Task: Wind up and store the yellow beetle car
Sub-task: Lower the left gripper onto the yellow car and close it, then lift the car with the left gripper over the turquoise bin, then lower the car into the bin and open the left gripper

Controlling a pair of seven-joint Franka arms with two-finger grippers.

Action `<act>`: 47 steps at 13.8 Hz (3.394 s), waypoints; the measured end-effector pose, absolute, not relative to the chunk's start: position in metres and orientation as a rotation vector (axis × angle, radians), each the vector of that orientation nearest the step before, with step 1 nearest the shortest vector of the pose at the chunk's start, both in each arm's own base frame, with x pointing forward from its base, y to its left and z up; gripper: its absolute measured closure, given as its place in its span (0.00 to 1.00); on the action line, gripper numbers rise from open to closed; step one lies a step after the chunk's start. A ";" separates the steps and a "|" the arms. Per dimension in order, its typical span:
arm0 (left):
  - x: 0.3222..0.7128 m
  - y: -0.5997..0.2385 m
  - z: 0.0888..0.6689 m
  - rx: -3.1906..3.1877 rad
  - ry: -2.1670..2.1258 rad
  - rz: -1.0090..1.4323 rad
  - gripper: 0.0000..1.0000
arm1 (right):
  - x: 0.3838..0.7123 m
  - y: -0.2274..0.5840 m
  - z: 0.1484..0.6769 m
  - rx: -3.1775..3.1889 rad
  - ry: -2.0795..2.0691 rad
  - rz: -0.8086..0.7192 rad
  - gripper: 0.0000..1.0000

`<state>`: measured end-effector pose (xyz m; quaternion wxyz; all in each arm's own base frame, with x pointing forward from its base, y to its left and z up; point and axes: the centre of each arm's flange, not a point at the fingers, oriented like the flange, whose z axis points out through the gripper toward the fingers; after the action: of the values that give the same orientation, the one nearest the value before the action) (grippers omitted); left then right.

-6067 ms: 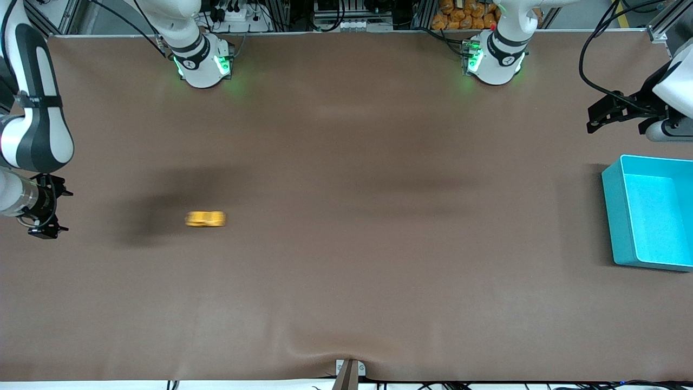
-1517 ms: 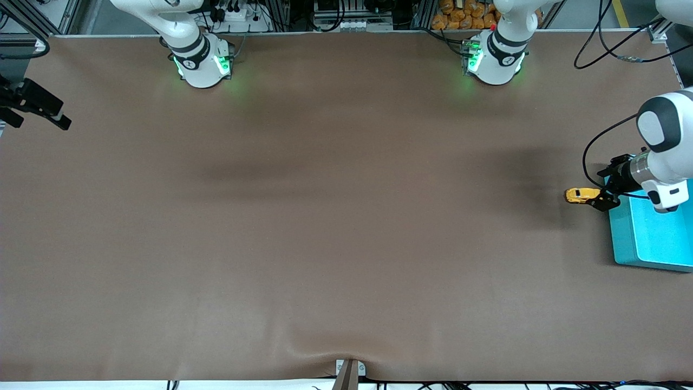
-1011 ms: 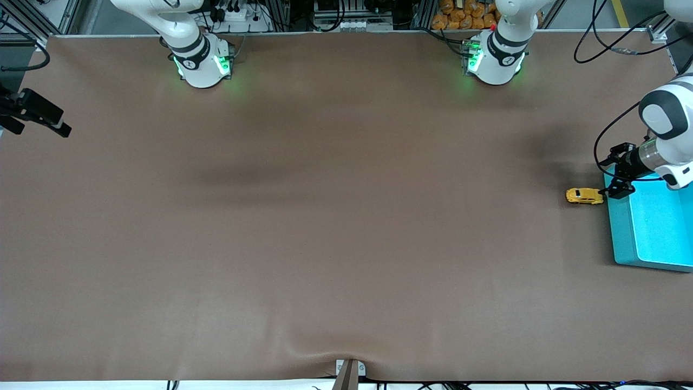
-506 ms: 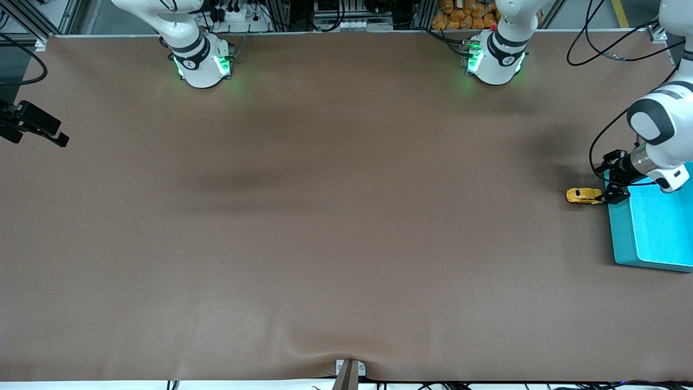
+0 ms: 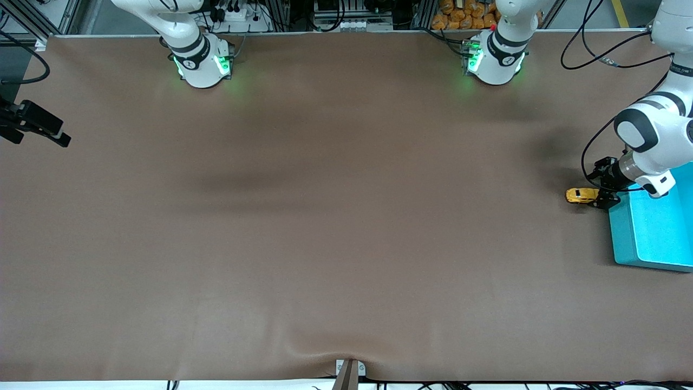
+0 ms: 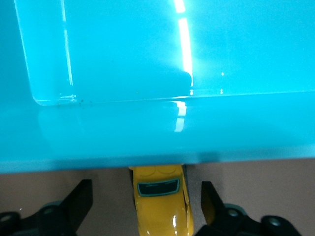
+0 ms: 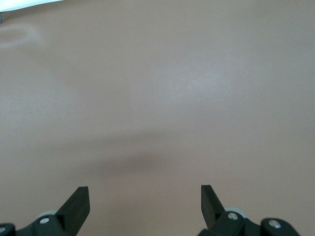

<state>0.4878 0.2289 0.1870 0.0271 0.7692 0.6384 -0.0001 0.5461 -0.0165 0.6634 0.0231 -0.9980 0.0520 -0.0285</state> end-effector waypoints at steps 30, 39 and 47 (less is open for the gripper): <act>0.585 0.302 0.315 3.021 0.695 0.069 0.55 | 0.544 -0.015 0.660 -3.114 0.154 -0.044 0.00; 0.584 0.370 0.263 3.201 0.005 -0.037 0.55 | 0.544 -0.015 0.660 -3.114 0.153 -0.042 0.00; 0.557 0.412 0.214 3.158 -0.034 -0.095 0.55 | 0.544 -0.015 0.659 -3.114 0.153 -0.041 0.00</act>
<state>0.5572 0.4120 0.2144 -0.0090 0.9995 -0.0109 -0.0299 0.5443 -0.0145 0.6591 0.0116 -0.9986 0.0490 -0.0131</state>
